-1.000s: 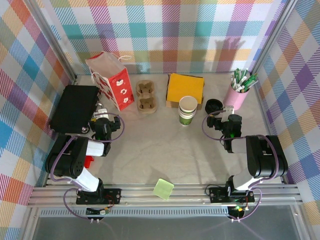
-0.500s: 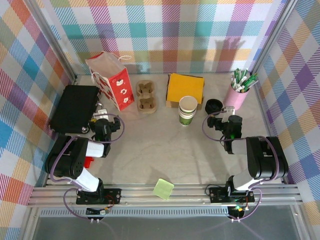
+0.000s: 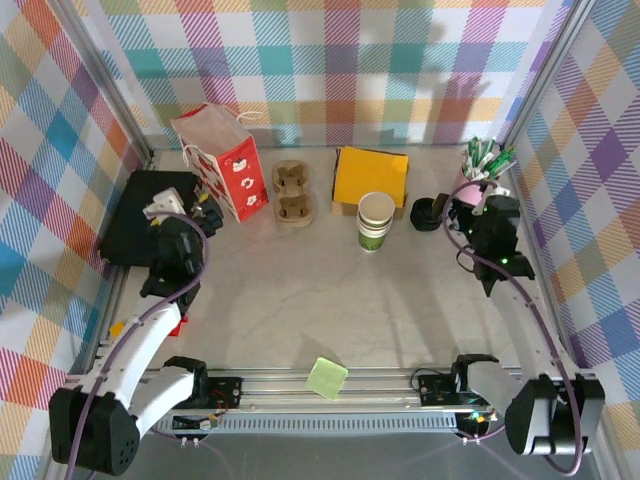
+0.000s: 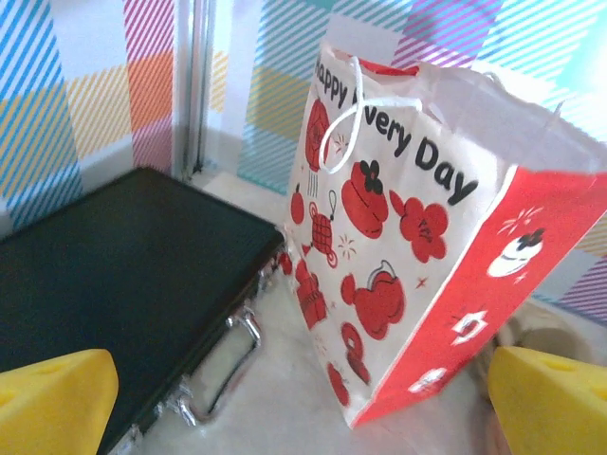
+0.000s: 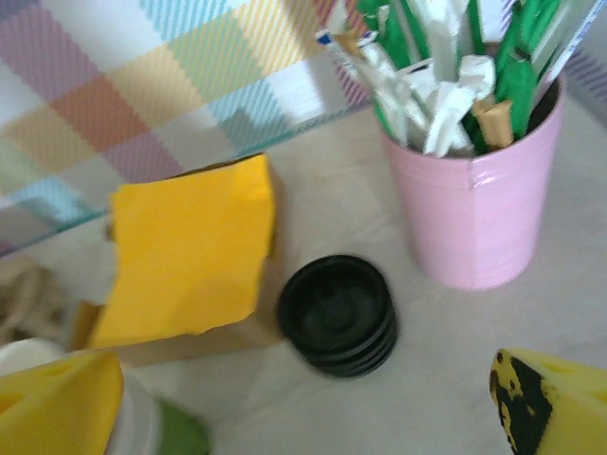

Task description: Pack the takeout coffee

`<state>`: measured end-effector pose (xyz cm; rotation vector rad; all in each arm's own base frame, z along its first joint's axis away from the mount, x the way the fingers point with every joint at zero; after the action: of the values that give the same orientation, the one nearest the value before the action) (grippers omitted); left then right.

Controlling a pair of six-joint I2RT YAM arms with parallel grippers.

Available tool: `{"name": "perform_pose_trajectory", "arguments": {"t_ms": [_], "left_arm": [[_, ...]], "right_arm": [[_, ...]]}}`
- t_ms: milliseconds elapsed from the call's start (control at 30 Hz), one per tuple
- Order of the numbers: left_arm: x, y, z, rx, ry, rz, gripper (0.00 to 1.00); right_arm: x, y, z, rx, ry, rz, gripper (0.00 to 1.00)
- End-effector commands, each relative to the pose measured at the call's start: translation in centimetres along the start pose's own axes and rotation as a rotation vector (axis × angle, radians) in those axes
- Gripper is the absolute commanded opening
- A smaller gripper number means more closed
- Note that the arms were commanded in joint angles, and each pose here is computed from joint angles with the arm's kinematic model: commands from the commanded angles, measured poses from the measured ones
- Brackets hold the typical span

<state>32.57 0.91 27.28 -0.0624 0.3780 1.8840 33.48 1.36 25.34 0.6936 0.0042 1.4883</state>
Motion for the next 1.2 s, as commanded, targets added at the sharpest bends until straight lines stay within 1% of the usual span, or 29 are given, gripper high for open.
{"name": "perform_pose_trajectory", "arguments": {"t_ms": [0,100,200,333,400,433,533,567,667,800,900,933,1100,1167], "left_arm": [[0.7,2.4,-4.2,0.361,0.021,0.043,1.00],[-2.3,4.1,-4.5,0.522,0.031,-0.118,1.00],[-4.5,5.6,-5.0,0.629,0.020,-0.237,1.00],[-6.7,7.1,-4.8,0.700,0.001,-0.349,1.00],[-7.6,7.8,-4.4,0.733,0.017,-0.385,1.00],[-8.1,8.1,-4.1,0.745,0.028,-0.405,1.00],[-9.5,9.0,-3.4,0.748,0.021,-0.461,1.00],[-9.8,9.2,-3.3,0.744,0.009,-0.466,1.00],[-10.3,9.6,-3.3,0.737,-0.006,-0.483,1.00],[-10.4,9.4,-3.7,0.750,-0.023,-0.474,1.00],[-10.4,9.3,-3.8,0.749,-0.029,-0.475,1.00],[-10.4,9.3,-3.8,0.748,-0.031,-0.477,1.00],[-10.3,9.1,-4.0,0.744,-0.040,-0.471,1.00],[-10.3,9.0,-4.1,0.746,-0.043,-0.468,1.00]], "right_arm": [[1.0,2.5,-4.8,0.344,-0.187,0.000,0.99],[3.1,3.1,-4.4,0.432,-0.165,-0.028,0.98],[6.3,2.3,-4.1,0.507,-0.128,-0.007,0.95],[9.8,0.2,-4.8,0.585,-0.027,-0.043,0.90],[10.7,-1.0,-5.5,0.623,0.010,-0.083,0.86],[10.9,-1.5,-5.7,0.640,0.024,-0.097,0.82],[11.0,-3.1,-6.3,0.665,0.053,-0.154,0.78],[10.9,-3.7,-6.6,0.671,0.057,-0.166,0.74],[10.7,-5.0,-7.2,0.686,0.069,-0.191,0.67],[10.7,-6.3,-7.7,0.701,0.080,-0.205,0.53],[11.0,-7.0,-8.0,0.715,0.085,-0.197,0.40],[11.0,-7.1,-8.0,0.717,0.086,-0.199,0.38],[11.3,-7.0,-7.6,0.723,0.098,-0.194,0.18],[11.3,-6.8,-7.3,0.721,0.107,-0.192,0.12]]}}
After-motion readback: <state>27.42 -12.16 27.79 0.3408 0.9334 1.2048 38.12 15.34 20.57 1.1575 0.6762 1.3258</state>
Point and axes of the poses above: each hand's point on the last joint's axis, 136 mm out from that joint toward the fingers, its own y axis back along the fingers, its own x axis along the line the jaws close on, z = x × y, the point moved 2 cm from there along y, back along the fingers, and after that the axes turned 2 degrees about -y, right-handed, at the moved point
